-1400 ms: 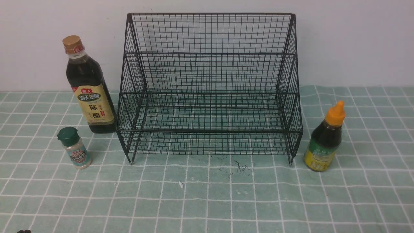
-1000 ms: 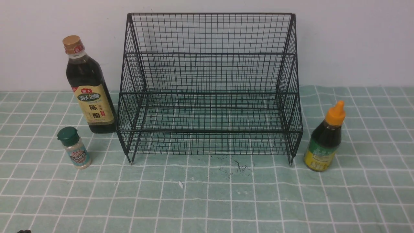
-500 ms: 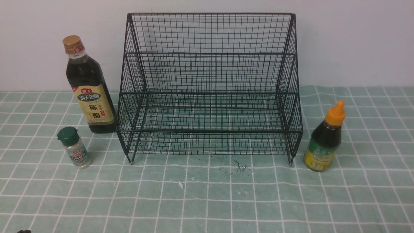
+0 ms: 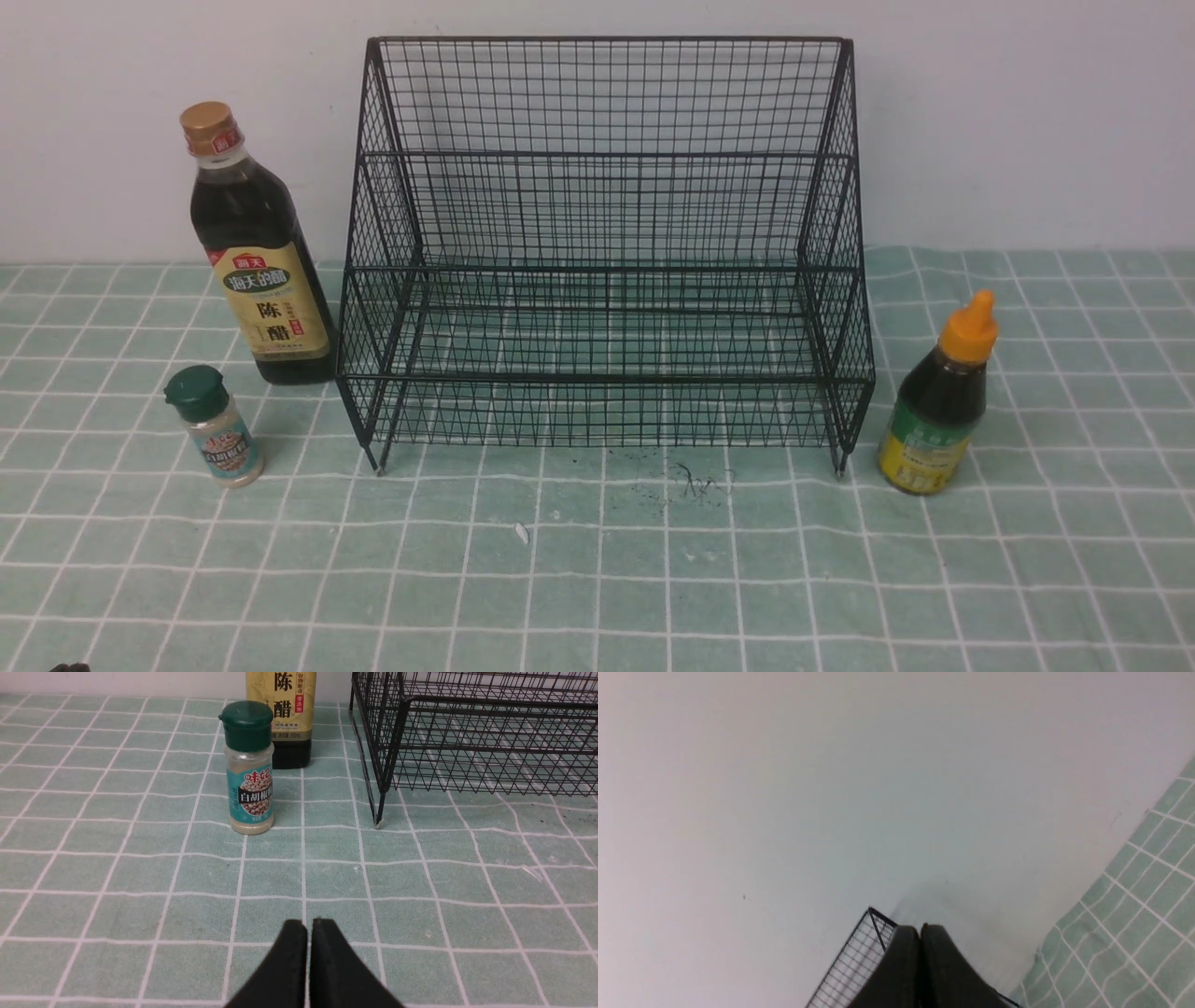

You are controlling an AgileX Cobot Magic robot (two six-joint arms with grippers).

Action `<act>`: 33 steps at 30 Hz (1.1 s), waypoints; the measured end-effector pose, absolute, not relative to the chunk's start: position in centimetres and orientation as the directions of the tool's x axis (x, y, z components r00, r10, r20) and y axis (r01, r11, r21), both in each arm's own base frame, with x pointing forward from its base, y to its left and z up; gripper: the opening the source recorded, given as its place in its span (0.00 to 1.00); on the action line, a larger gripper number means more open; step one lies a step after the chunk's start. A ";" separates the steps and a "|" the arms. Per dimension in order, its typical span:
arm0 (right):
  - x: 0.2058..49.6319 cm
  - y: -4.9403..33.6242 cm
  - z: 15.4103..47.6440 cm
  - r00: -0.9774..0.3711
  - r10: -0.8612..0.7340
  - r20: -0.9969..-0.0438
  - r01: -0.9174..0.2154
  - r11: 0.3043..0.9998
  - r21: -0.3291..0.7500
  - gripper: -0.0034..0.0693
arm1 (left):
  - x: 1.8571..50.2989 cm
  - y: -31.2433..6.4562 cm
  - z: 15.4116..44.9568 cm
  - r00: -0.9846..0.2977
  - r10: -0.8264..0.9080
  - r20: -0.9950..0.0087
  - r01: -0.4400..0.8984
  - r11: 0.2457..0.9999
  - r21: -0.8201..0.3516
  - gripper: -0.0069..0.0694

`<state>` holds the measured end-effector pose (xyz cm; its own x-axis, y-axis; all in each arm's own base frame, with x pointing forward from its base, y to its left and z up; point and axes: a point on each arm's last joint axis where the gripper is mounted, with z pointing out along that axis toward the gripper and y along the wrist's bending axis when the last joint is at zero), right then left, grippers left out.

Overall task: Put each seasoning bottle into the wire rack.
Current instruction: Use the right arm to grab the condiment bottle closest to it

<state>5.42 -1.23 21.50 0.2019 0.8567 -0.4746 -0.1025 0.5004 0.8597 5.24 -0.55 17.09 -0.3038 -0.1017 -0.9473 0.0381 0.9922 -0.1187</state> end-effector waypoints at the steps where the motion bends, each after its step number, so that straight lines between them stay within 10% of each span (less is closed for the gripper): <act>1: 5.3 -1.5 21.7 0.235 0.865 -0.443 -0.107 0.476 0.873 0.03 | 5.2 -0.6 17.1 -0.304 -0.102 -0.947 0.038 0.992 -0.119 0.08; 5: 5.0 -1.2 23.6 0.237 0.832 -0.502 -0.144 0.541 0.829 0.03 | 5.2 -0.6 17.1 -0.304 -0.102 -0.947 0.038 0.992 -0.119 0.08; 9: 3.7 0.5 30.9 0.175 0.628 -0.759 -0.231 0.775 0.588 0.03 | 5.2 -0.6 17.1 -0.304 -0.102 -0.947 0.038 0.992 -0.119 0.08; 14: 7.3 2.2 36.5 -0.163 0.351 -0.922 -0.206 0.902 0.379 0.03 | 5.2 -0.6 17.1 -0.304 -0.102 -0.947 0.038 0.992 -0.119 0.08; 24: 20.1 2.1 38.7 -0.668 0.080 -0.740 -0.089 0.978 0.187 0.14 | 5.2 -0.6 17.1 -0.304 -0.096 -0.948 0.040 0.993 -0.114 0.08; 33: 30.5 5.0 35.4 -0.850 -0.046 -0.524 -0.146 0.978 0.150 0.68 | 5.2 -0.6 17.1 -0.305 -0.102 -0.947 0.038 0.992 -0.119 0.08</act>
